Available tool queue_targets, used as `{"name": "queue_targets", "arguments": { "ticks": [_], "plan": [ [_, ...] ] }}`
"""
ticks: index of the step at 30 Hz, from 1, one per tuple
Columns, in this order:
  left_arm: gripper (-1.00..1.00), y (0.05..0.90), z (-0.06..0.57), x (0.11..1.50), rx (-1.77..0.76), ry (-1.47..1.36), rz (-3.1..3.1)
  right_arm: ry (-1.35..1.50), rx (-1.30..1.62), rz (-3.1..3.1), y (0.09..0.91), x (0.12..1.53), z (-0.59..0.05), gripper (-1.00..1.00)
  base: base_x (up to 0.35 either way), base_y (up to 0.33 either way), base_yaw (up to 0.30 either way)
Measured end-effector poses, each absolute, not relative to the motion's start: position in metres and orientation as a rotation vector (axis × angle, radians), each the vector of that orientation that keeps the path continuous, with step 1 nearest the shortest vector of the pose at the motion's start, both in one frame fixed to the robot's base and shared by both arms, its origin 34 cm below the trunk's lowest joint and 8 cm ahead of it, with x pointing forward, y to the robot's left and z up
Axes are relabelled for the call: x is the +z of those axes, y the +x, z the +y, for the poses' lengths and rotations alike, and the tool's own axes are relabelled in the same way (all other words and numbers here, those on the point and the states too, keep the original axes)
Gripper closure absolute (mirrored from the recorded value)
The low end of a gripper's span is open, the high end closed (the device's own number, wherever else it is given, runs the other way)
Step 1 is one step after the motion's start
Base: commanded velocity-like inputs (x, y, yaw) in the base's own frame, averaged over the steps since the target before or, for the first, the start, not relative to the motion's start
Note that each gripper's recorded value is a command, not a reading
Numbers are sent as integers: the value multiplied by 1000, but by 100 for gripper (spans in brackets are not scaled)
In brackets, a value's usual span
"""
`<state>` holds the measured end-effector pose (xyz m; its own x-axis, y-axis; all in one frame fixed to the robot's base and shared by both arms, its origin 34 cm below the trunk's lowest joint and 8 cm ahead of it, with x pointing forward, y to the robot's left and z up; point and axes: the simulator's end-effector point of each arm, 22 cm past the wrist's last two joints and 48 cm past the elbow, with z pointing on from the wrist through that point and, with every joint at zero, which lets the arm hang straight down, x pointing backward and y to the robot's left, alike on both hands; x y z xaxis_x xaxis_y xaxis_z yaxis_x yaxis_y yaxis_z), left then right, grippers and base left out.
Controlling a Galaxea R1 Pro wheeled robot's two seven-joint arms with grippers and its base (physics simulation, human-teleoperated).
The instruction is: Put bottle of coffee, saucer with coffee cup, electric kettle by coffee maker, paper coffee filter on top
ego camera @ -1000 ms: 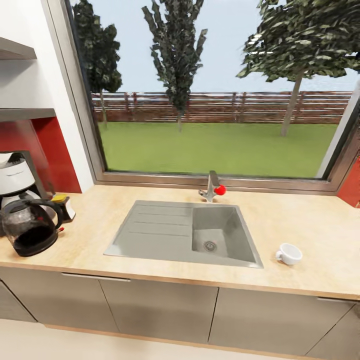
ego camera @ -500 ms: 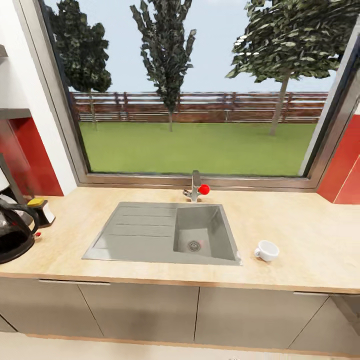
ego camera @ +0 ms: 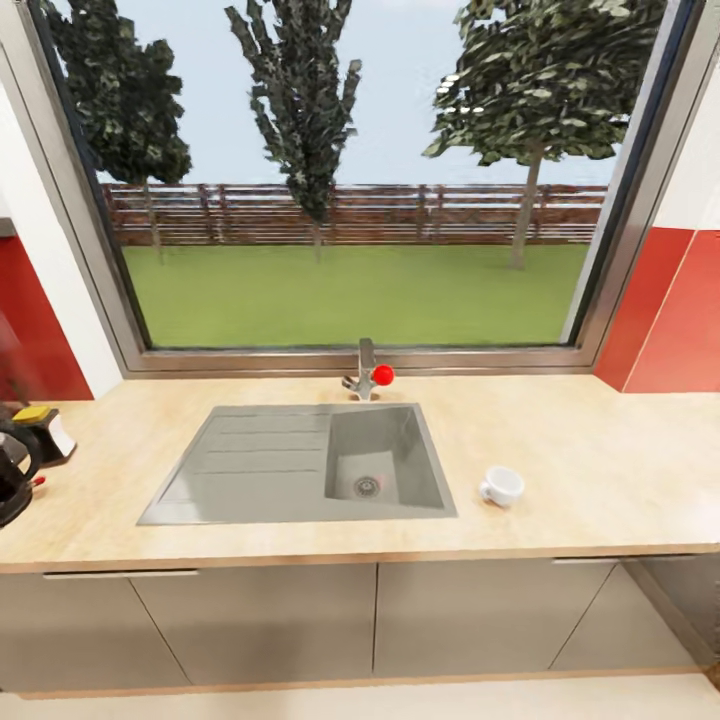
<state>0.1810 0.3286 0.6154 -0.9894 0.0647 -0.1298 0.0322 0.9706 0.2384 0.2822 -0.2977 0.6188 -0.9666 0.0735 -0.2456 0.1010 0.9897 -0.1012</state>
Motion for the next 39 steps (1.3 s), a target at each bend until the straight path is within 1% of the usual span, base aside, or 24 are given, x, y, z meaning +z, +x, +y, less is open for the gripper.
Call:
{"name": "queue_targets", "arguments": {
  "ticks": [3,9,17,18,22,23,24,30,39],
  "plan": [
    [-100,181,330,616,360,74,2982,129,-162,2888,283,619,-297,-100,-228,0,-6],
    [-100,182,345,617,390,73,2975,135,-164,2859,296,622,-300,-100,-53,0,-1],
    [-100,172,348,618,393,76,2985,147,-128,2548,413,666,-294,-100,-3,0,0],
    [-100,163,350,618,396,79,2999,154,-102,2425,446,686,-282,-100,0,0,0],
    [-100,153,351,618,396,85,3012,168,-68,2269,483,717,-266,-100,0,0,0],
    [-100,148,352,618,398,87,3019,180,-36,2110,523,756,-251,-100,0,0,0],
    [-100,146,357,619,409,89,3020,189,-27,2026,546,782,-250,-100,0,0,0],
    [-100,145,369,620,432,91,3018,201,-14,1882,584,834,-249,-100,0,0,0],
    [-100,146,370,621,434,91,3015,214,11,1710,621,904,-245,-100,0,0,0]
  ]
}}
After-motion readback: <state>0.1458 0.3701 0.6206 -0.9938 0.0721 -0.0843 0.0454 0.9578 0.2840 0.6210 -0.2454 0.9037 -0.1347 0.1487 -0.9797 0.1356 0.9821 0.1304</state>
